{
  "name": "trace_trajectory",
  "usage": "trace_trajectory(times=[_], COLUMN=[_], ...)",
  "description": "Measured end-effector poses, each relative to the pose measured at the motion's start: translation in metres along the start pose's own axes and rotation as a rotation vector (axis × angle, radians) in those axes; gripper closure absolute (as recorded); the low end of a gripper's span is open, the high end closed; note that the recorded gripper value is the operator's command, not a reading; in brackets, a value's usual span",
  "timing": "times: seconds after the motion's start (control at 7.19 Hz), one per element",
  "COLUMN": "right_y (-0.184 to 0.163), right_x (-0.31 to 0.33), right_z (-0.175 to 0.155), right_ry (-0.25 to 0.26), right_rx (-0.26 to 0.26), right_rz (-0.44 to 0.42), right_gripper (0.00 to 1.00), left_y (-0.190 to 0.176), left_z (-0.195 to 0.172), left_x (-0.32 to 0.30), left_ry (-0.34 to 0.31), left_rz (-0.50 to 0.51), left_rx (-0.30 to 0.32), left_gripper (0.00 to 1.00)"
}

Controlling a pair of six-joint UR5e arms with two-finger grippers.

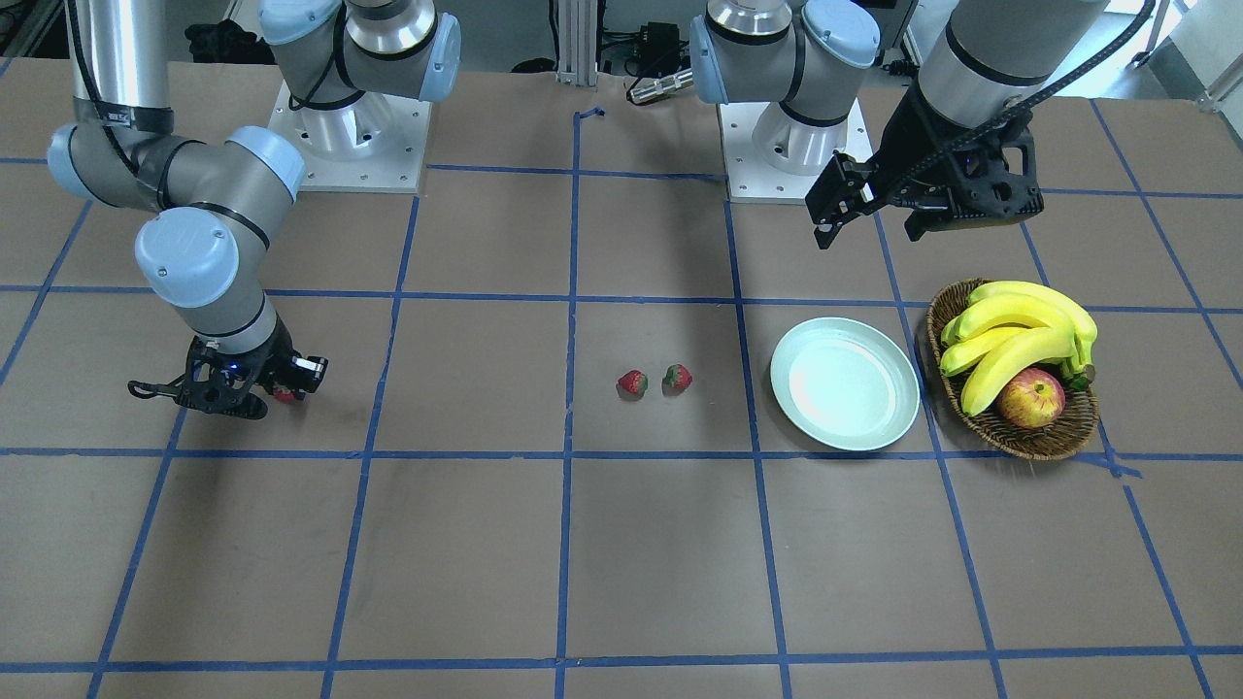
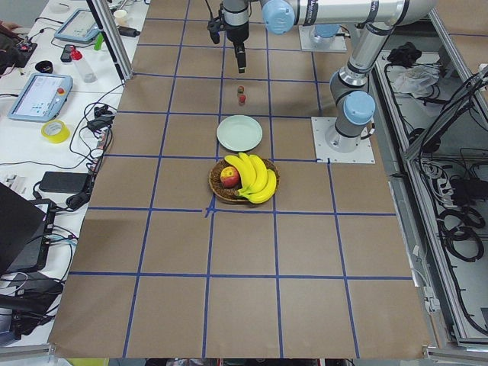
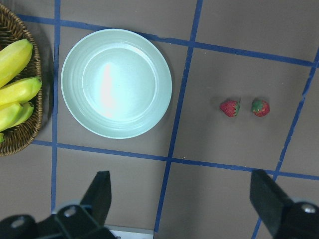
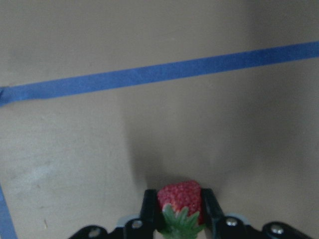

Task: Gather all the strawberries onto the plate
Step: 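Carry the third strawberry and release it beside the other two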

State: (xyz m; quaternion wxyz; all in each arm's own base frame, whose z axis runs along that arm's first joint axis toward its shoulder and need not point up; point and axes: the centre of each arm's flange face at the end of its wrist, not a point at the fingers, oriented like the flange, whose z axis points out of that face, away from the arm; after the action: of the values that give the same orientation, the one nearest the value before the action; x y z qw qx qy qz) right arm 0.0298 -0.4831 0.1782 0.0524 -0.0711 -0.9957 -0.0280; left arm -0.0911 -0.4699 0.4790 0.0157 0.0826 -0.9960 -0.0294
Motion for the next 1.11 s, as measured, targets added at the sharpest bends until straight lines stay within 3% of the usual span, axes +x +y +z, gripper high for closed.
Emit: trace_trajectory(times=[0.28, 0.56, 0.83, 0.97, 1.11], right_y=[-0.005, -0.005, 0.008, 0.012, 0.018], right_x=[-0.016, -0.096, -0.202, -0.255, -0.306], right_z=[-0.019, -0.055, -0.084, -0.089, -0.085], right_ry=[-0.009, -0.042, -0.194, -0.246, -0.264], right_rx=[0.012, 0.061, 0.028, 0.003, -0.018], right_rz=[-0.002, 0.008, 0.116, 0.153, 0.163], right_gripper=[0.91, 0.91, 0.91, 0.9, 0.89], left_y=[0.001, 0.002, 0.002, 0.002, 0.002], left_z=[-0.001, -0.001, 0.002, 0.002, 0.003], left_x=[0.0, 0.0, -0.001, -0.001, -0.001], left_ry=[0.001, 0.001, 0.001, 0.001, 0.002], left_rz=[0.002, 0.002, 0.001, 0.0, 0.0], left_rx=[0.003, 0.002, -0.003, -0.003, -0.005], left_gripper=[0.0, 0.0, 0.0, 0.0, 0.0])
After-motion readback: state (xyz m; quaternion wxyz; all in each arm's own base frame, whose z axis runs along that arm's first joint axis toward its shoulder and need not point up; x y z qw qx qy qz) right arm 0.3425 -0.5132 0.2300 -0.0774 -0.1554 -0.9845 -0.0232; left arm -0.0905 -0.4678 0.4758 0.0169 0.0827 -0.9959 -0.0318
